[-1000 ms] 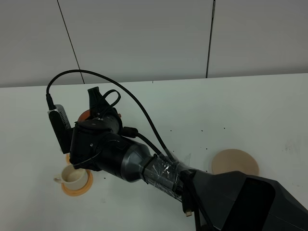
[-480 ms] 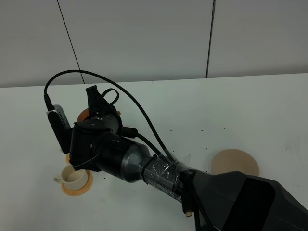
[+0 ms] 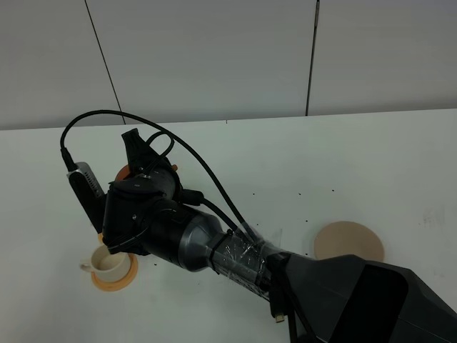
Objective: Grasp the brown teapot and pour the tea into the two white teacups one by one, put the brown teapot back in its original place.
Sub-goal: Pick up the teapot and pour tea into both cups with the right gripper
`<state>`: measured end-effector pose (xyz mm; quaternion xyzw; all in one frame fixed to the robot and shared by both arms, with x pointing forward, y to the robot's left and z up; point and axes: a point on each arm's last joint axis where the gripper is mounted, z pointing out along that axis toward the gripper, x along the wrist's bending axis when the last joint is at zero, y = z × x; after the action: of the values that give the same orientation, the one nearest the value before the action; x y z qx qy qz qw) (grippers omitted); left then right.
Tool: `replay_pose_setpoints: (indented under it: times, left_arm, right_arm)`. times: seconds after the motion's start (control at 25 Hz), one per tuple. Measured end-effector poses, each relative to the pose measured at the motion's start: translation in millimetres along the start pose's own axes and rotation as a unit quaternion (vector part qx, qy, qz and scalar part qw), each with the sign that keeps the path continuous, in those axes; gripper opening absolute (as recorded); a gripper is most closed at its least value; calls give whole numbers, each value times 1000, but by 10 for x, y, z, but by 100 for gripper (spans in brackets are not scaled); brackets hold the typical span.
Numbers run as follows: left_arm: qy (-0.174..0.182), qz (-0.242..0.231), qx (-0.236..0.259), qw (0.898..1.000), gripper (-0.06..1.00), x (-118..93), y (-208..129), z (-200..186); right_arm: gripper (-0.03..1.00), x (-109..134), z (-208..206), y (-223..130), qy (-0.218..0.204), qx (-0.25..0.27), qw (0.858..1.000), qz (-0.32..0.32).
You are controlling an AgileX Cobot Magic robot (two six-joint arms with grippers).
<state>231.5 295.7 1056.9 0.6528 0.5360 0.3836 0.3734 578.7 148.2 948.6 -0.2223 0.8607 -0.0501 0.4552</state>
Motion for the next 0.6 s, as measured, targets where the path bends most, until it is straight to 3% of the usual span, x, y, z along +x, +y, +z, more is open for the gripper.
replay_pose_setpoints:
  times: [0.6]
  left_arm:
    - [0,0,0,1000,43,0,0,0]
  right_arm:
    - [9,-24,3,-4,-13,0,1000,-26]
